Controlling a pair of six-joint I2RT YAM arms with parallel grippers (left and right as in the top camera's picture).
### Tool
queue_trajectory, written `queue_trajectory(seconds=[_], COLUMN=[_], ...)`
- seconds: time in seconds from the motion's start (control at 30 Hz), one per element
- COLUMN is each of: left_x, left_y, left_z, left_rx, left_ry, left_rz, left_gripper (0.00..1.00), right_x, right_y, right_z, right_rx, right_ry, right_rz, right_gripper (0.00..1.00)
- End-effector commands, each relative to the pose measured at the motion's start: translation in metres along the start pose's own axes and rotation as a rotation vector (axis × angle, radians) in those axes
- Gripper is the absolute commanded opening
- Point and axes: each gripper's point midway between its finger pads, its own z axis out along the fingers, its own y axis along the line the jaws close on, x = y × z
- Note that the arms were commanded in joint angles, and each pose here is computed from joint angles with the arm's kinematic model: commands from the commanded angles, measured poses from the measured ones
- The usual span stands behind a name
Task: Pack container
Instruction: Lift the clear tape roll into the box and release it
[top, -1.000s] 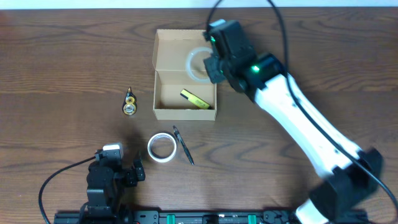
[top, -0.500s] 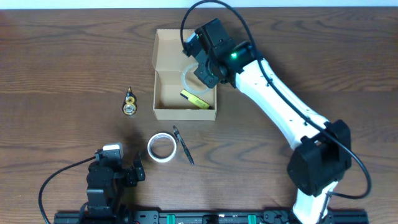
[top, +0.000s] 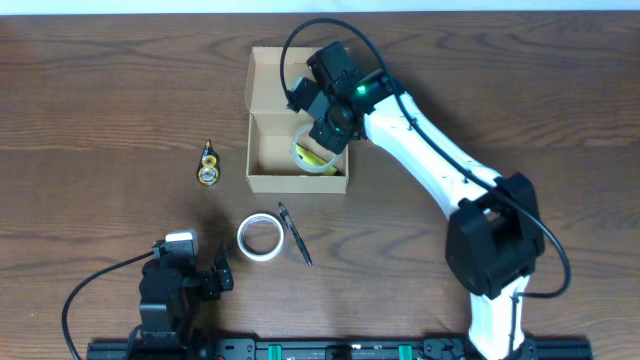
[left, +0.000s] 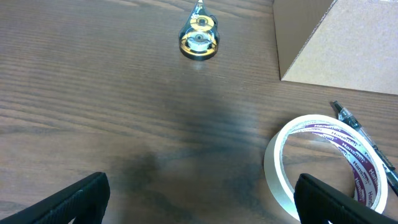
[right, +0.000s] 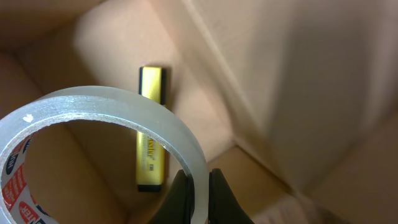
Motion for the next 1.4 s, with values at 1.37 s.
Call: queue_trajectory(seconds=[1.37], left_x=[0.006], left_y=[0.002], left_z=[0.003], left_rx=[-0.011], left_ry=[0.014], left_rz=[0.005], left_gripper=[0.95], right_x=[-0.044], right_y=[0.006], right_z=[-0.035], right_rx=[0.014], right_ry=[-0.133], right_rz=[-0.059], right_gripper=[0.31])
